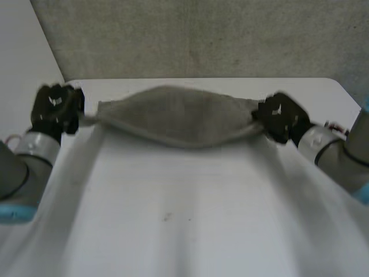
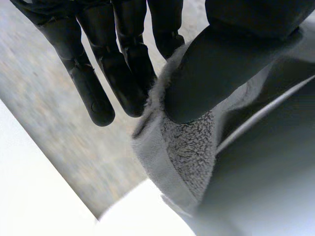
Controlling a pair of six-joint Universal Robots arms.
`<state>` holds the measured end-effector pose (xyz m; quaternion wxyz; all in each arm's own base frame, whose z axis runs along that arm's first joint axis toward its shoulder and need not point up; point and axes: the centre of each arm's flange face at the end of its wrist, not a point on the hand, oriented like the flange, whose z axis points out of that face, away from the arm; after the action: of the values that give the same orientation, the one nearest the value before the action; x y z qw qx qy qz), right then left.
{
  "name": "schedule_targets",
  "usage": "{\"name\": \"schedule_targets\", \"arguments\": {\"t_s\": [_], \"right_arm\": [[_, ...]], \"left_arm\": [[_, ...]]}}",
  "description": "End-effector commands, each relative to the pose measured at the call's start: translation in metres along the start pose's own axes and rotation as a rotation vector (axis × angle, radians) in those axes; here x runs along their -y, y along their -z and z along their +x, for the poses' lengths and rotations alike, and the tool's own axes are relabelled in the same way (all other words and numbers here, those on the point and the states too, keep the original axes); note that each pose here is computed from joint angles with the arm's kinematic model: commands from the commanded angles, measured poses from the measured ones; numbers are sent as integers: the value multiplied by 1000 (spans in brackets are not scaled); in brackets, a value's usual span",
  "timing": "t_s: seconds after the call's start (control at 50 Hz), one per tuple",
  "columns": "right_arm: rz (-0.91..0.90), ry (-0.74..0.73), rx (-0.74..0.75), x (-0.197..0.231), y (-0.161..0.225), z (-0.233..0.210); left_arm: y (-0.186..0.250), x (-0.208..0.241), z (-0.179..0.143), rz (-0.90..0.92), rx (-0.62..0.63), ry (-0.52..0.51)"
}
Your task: Fold the towel.
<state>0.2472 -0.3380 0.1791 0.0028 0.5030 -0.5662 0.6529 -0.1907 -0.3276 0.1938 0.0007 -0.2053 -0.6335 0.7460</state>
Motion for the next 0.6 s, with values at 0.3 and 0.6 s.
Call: {"name": "schedule_targets", "arguments": {"t_s": [0.3, 0.6], "right_arm": [[-184, -449, -9, -48, 36, -19], [-259, -521, 3, -52, 42, -8]], "left_arm": [[24, -16, -20, -48, 64, -6], [25, -18, -21, -55, 66, -2]]}}
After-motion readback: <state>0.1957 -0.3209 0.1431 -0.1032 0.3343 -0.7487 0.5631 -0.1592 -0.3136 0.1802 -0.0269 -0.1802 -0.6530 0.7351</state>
